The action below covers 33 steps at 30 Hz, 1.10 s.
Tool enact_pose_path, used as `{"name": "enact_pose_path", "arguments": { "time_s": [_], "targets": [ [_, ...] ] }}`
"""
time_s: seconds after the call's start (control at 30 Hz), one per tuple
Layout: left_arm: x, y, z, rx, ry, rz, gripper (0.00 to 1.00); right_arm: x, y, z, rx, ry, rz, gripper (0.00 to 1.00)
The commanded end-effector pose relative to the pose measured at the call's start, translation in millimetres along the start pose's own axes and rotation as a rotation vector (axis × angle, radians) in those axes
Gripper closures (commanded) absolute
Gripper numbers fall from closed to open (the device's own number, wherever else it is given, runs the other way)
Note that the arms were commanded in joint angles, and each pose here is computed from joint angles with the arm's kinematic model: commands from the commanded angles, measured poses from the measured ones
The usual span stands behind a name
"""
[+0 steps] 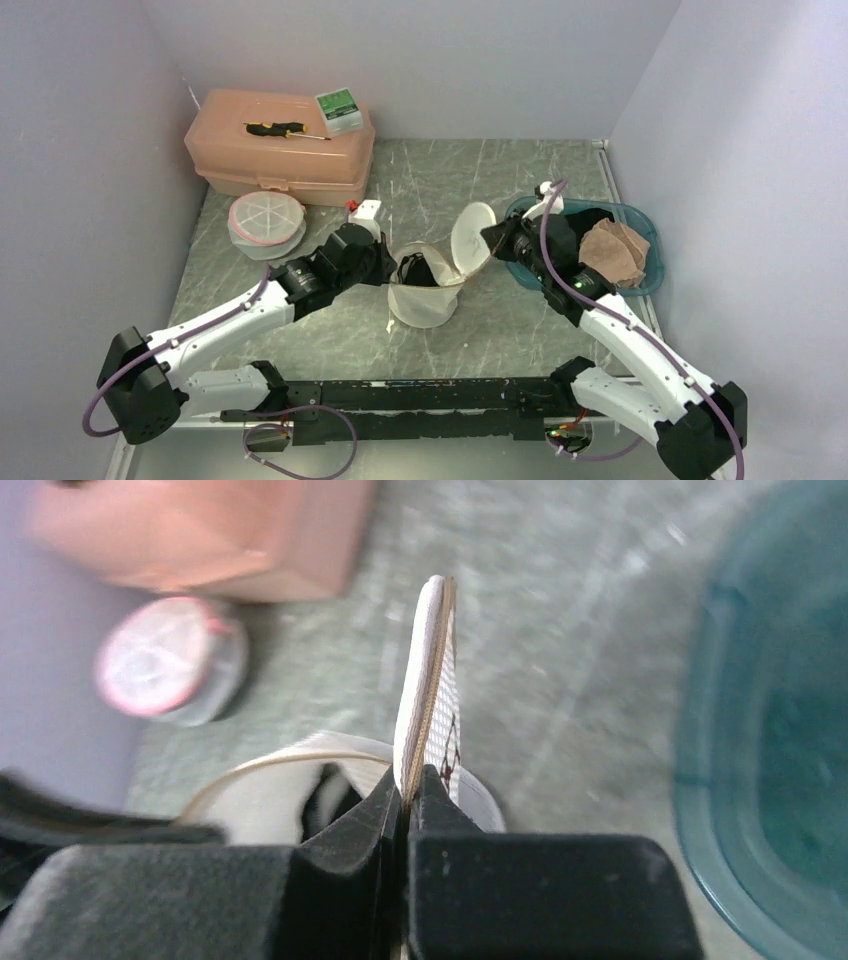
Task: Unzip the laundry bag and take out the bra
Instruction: Open the laundry bag at the center of the board.
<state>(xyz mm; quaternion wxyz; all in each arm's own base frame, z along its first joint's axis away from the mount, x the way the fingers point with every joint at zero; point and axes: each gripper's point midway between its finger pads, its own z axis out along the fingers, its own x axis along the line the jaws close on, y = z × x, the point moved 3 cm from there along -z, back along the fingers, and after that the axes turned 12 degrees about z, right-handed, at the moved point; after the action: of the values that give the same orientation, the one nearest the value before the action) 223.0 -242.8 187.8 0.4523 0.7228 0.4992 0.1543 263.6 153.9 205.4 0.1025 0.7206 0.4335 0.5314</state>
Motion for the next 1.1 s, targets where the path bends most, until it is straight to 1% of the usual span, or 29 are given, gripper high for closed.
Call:
{"name": "enact_pose_path", "arguments": {
  "time_s": [0.0,0.1,0.17,0.23,0.3,0.4,0.47,0.53,0.57,0.6,0.63,0.77,0.9,1.03,1.07],
  "targets": [
    [2.0,43.3,-19.1,-0.160,0.055,-0.049,0.97,107.6,39.2,-42.2,-0.070,0.535,-0.194,1.00],
    [1.9,74.1,-32.9,-0.249,0.080,-0.042,0.97,146.3,40.7,-66.2,-0.051,0.725,-0.286,1.00],
    [0.7,90.9,-39.2,-0.301,0.086,-0.032,0.97,162.2,41.9,-80.1,-0.067,0.818,-0.332,1.00],
    [-0.3,99.0,-40.2,-0.341,0.084,-0.036,0.97,169.6,43.9,-89.8,-0.090,0.879,-0.357,1.00],
    [-1.8,98.8,-38.4,-0.375,0.061,-0.043,0.97,168.9,41.9,-95.2,-0.102,0.908,-0.366,1.00],
    [-0.5,81.1,-26.5,-0.421,0.019,-0.045,0.97,157.2,29.7,-98.9,-0.089,0.934,-0.376,1.00],
    [5.7,62.2,-17.4,-0.466,0.002,-0.066,0.97,142.9,17.1,-96.1,-0.079,0.937,-0.367,1.00],
    [17.0,30.1,-6.1,-0.503,-0.009,-0.101,0.95,129.1,4.7,-94.9,-0.081,0.953,-0.358,1.00],
    [19.4,23.7,-5.0,-0.540,-0.024,-0.125,0.94,122.7,-1.9,-92.9,-0.075,0.959,-0.349,1.00],
    [21.7,19.3,-5.1,-0.581,-0.039,-0.154,0.92,110.3,-14.2,-87.9,-0.055,0.954,-0.340,1.00],
    [24.4,11.9,-3.5,-0.589,-0.043,-0.169,0.92,100.9,-21.1,-85.4,-0.056,0.944,-0.323,1.00],
    [30.8,-13.0,3.7,-0.555,-0.045,-0.204,0.90,65.2,-35.2,-76.0,-0.098,0.855,-0.267,1.00],
    [37.4,-22.6,2.6,-0.528,-0.013,-0.213,0.90,38.1,-37.2,-72.9,-0.138,0.747,-0.210,1.00],
    [39.7,-25.2,-1.1,-0.506,0.001,-0.209,0.90,12.2,-35.7,-72.4,-0.179,0.635,-0.094,1.00],
    [39.9,-25.9,-1.4,-0.501,0.002,-0.206,0.90,7.8,-35.6,-73.4,-0.183,0.617,-0.061,0.98]
  ]
}}
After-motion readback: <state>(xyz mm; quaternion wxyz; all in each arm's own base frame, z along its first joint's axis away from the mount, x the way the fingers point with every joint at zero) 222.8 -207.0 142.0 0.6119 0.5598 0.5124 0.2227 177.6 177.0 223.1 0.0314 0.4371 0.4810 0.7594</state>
